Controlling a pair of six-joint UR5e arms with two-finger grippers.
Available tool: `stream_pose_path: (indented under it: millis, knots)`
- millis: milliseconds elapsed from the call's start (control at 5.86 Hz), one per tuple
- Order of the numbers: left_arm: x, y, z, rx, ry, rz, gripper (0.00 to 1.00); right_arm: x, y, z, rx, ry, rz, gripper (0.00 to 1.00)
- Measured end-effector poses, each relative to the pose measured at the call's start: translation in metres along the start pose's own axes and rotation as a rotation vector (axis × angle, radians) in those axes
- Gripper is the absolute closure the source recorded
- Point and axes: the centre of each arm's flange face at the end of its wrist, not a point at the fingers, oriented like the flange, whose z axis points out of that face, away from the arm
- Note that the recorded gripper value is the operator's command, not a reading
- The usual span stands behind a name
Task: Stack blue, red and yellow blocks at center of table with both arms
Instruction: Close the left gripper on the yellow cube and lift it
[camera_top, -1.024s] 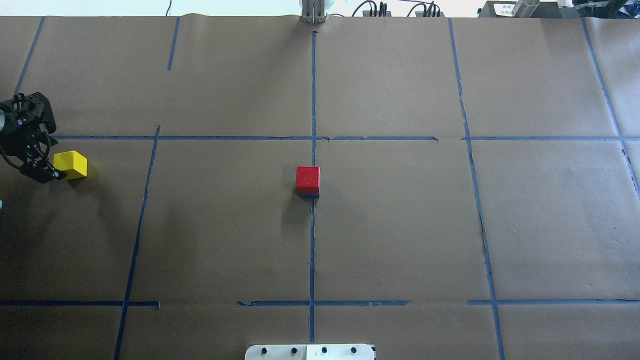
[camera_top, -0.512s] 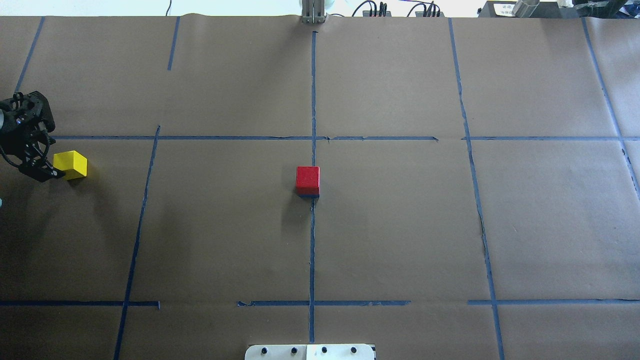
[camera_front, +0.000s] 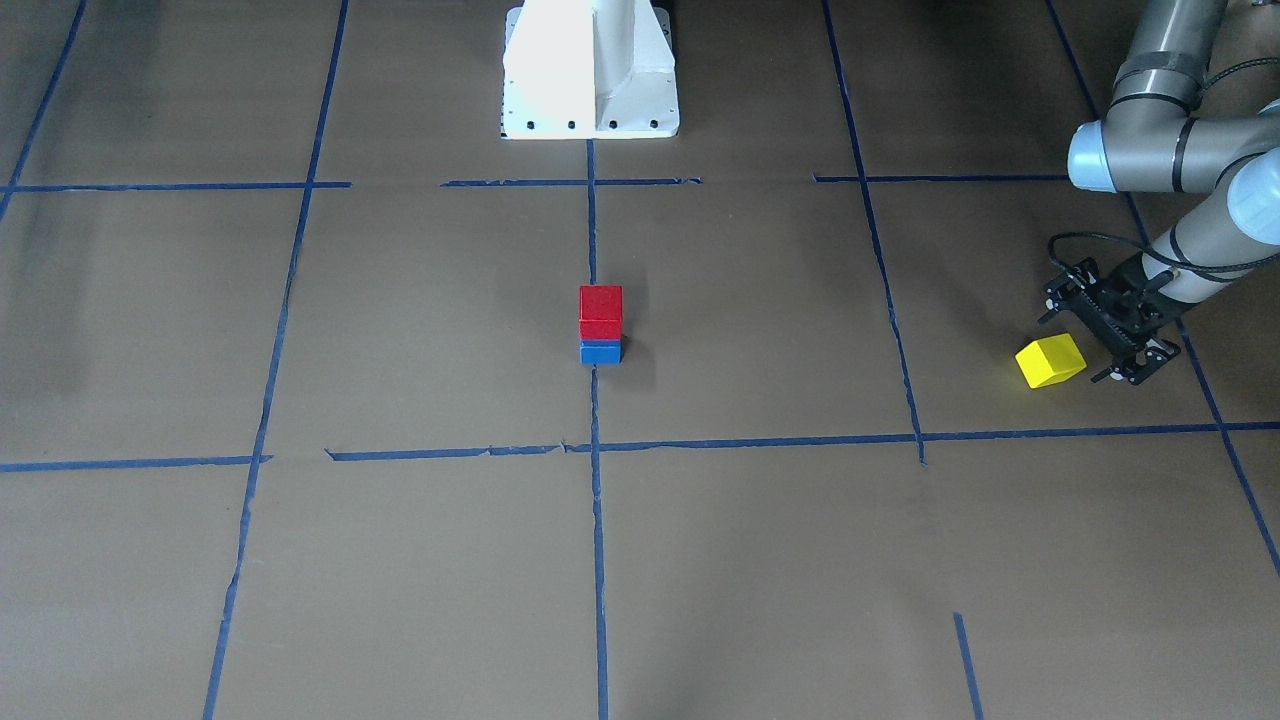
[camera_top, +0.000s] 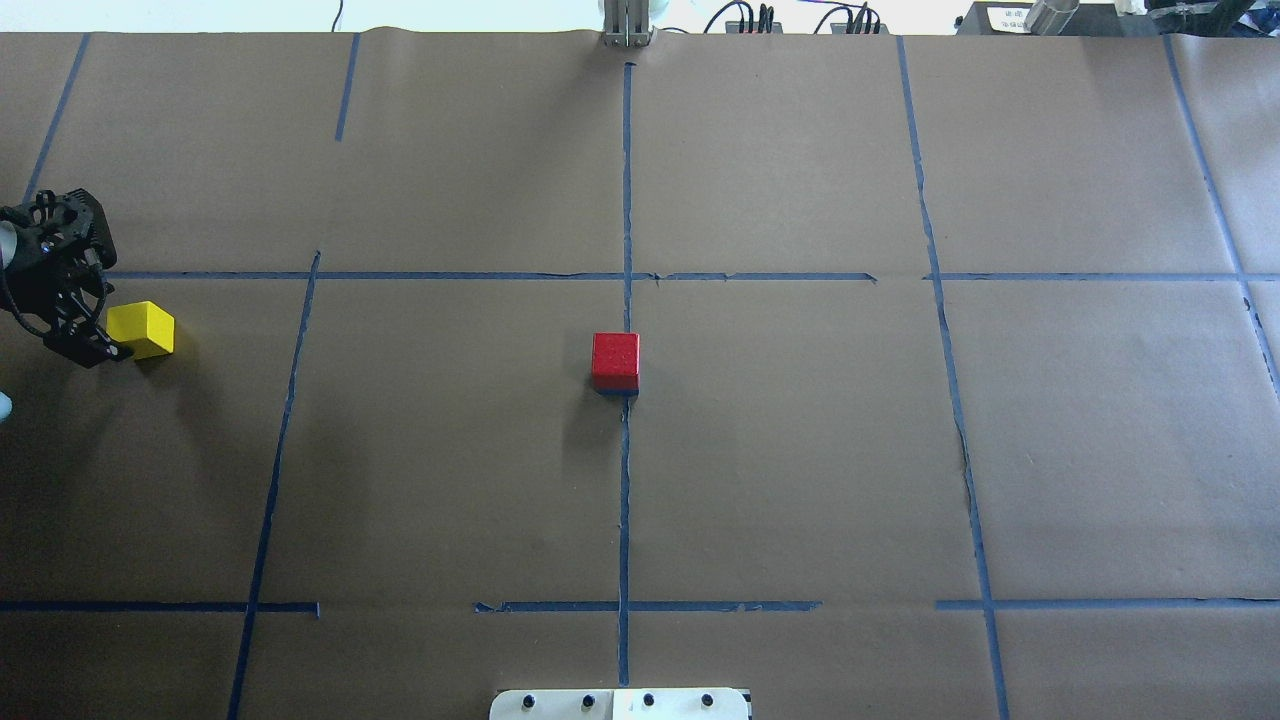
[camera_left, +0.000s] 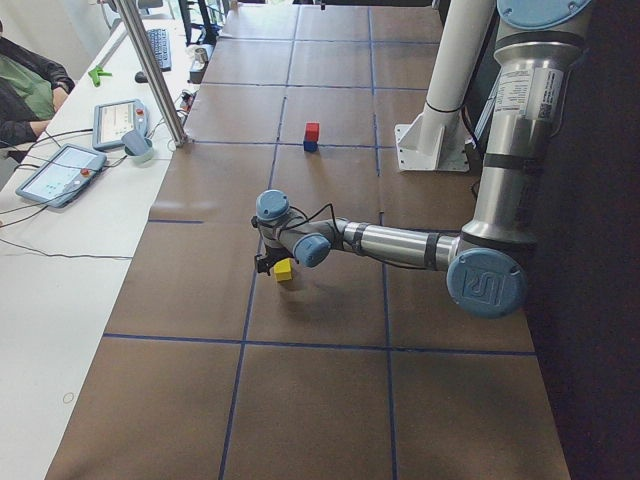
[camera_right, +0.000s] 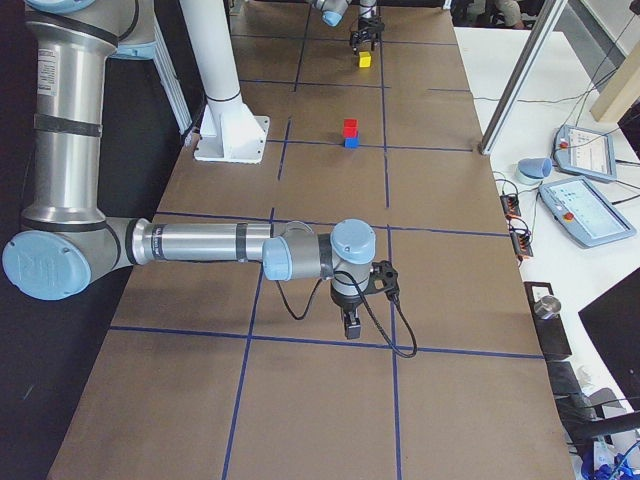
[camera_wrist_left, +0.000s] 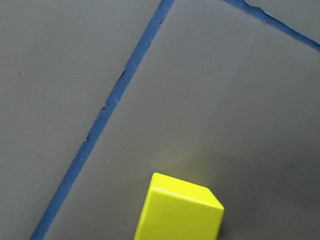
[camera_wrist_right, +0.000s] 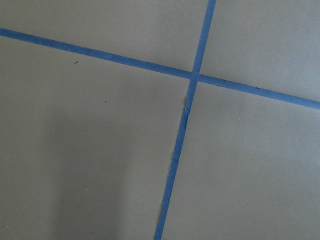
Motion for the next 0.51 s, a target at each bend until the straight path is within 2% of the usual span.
stream_pose_path:
  millis: [341,512]
  knots:
    - [-0.0004,-0.0040,0.0080,-0.007,0.009,0.001,0.00,0.0001,0.0001,0.0001,0.000,0.000,0.000,0.00]
    - [0.0042,-0.0049,0.0141,-0.014,0.018,0.006,0.09,0.0001,0.0000,0.0001,0.000,0.000,0.000,0.00]
